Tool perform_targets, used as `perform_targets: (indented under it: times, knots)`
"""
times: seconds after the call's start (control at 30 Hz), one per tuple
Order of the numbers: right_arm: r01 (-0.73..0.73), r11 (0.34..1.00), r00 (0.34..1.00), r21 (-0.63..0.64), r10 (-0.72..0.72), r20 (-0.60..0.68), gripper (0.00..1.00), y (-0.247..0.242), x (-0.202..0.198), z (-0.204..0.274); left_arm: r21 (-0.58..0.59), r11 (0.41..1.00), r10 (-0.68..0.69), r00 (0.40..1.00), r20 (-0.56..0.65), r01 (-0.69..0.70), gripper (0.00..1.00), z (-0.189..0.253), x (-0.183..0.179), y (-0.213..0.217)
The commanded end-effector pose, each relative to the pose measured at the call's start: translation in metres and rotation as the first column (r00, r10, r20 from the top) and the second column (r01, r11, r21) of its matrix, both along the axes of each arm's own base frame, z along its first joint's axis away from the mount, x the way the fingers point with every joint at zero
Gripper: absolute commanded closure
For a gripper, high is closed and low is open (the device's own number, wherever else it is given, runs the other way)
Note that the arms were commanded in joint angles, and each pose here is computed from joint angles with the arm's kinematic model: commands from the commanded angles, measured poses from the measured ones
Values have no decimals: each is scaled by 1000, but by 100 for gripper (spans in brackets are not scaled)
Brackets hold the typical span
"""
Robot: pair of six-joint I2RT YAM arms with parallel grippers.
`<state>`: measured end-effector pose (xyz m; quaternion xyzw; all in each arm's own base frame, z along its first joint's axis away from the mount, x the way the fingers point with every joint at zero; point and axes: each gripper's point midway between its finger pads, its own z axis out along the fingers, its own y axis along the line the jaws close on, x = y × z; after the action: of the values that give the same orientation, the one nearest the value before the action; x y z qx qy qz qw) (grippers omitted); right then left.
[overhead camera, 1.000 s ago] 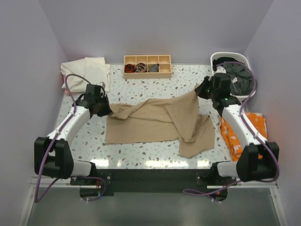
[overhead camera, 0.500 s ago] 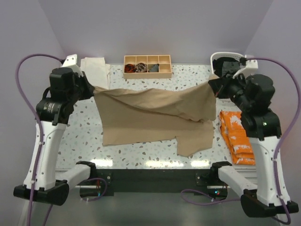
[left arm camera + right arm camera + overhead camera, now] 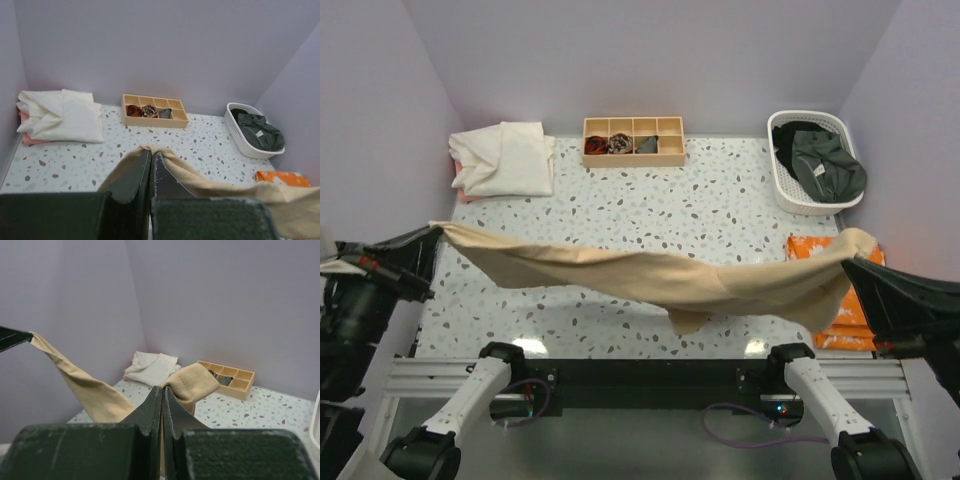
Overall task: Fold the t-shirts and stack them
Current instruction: Flatten out the tshirt
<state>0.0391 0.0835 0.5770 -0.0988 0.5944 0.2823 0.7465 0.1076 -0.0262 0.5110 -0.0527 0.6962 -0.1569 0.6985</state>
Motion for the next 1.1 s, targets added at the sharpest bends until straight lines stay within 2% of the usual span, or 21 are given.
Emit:
perform_targets:
  times: [0.0,0.1,0.23,0.33,0.4,0.43,0.5,0.53,0.6,0.67,0.7,0.73,0.8,0.87,0.93,1.07]
  knots:
    - [-106,994,993,-20,105,-45,99,14,-31,-10,-56,991,-123,992,19,124,100,7,-30,-18]
    - [-110,994,994,-16,110,-23,98,13,-41,-5,-82,983,-159,987,40,161,100,14,-45,-22]
    - [-70,998,995,-6,69,-68,98,10,-13,-16,-102,983,-153,988,22,155,100,12,-47,-22]
    - [7,1000,994,-1,-7,-109,97,2,23,-29,-112,986,-132,989,-66,125,100,-14,-22,-23]
    - [42,999,988,6,-41,-147,97,-1,46,-40,-119,986,-130,983,-131,115,100,-46,6,-28]
    - [74,997,978,3,-72,-196,97,-3,73,-56,-133,984,-138,978,-156,117,100,-58,16,-32]
    - [105,994,948,2,-99,-302,97,-3,110,-93,-150,981,-154,961,-231,121,100,-100,47,-42]
    - [119,993,949,12,-110,-296,97,-3,124,-96,-165,979,-157,952,-262,116,100,-116,56,-45]
    - [141,990,912,8,-127,-391,97,-2,156,-135,-176,981,-137,930,-341,80,100,-166,83,-48]
    - [157,987,901,10,-139,-410,96,-1,179,-150,-189,981,-121,907,-403,47,100,-208,105,-50]
    - [167,986,867,-9,-151,-476,96,-1,199,-177,-196,980,-117,898,-423,36,100,-220,112,-51]
    - [176,984,863,-11,-160,-478,96,-1,210,-183,-198,980,-97,875,-474,2,100,-244,118,-50]
    - [191,981,808,-46,-183,-560,96,0,239,-220,-203,978,-58,874,-483,-47,100,-260,137,-48]
    - [215,975,784,-47,-201,-588,96,-1,262,-238,-204,973,-4,868,-497,-112,100,-278,159,-43]
    - [250,966,732,-68,-235,-640,96,-3,294,-273,-181,969,53,852,-521,-171,100,-293,174,-36]
    - [283,950,645,-132,-290,-707,96,-5,346,-327,-125,954,157,810,-565,-272,100,-331,228,-27]
